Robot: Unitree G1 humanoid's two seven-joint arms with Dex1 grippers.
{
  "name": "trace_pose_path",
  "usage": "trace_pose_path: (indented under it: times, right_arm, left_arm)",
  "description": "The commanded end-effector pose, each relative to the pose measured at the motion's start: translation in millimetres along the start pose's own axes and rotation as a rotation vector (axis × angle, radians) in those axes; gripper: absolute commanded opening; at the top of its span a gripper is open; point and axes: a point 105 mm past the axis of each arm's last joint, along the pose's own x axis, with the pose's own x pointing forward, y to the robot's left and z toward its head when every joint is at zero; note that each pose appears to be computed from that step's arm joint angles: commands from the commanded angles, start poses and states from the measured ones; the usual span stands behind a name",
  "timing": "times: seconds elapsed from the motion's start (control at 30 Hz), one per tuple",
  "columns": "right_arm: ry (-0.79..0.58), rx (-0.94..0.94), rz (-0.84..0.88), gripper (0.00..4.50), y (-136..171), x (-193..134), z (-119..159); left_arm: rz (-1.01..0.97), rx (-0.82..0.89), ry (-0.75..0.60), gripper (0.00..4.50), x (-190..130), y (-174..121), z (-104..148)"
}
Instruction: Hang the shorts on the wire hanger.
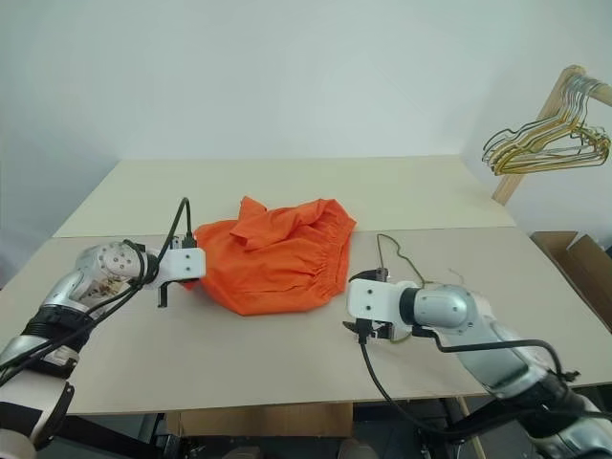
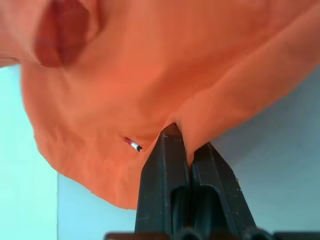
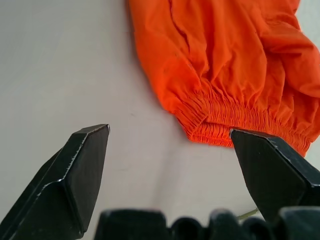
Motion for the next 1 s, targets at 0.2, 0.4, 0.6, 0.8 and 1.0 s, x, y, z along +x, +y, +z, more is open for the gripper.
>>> trace_pose_path:
  times: [0.2,0.4,0.6,0.8,1.0]
  right_arm:
    - [0.093,-0.223,-0.118,4.50,-26,48,-19]
    - [0.078,-0.278,-0.121,4.50,-27,72,-22]
    - [0.033,-0.306,-0.088,3.13,-22,82,-20]
    - [-0.011,-0.329,-0.078,1.03,-18,81,-14]
    - [-0.021,-0.338,-0.079,0.03,-17,66,-16]
  left_arm:
    - [0.145,-0.042,-0.030,0.02,-29,21,9]
    - [0.195,-0.064,-0.018,0.02,-40,30,5]
    - [0.188,-0.074,-0.015,0.00,-42,25,3]
    - [0.173,-0.079,-0.017,0.00,-42,17,1]
    - [0.087,-0.059,-0.043,0.00,-40,-1,4]
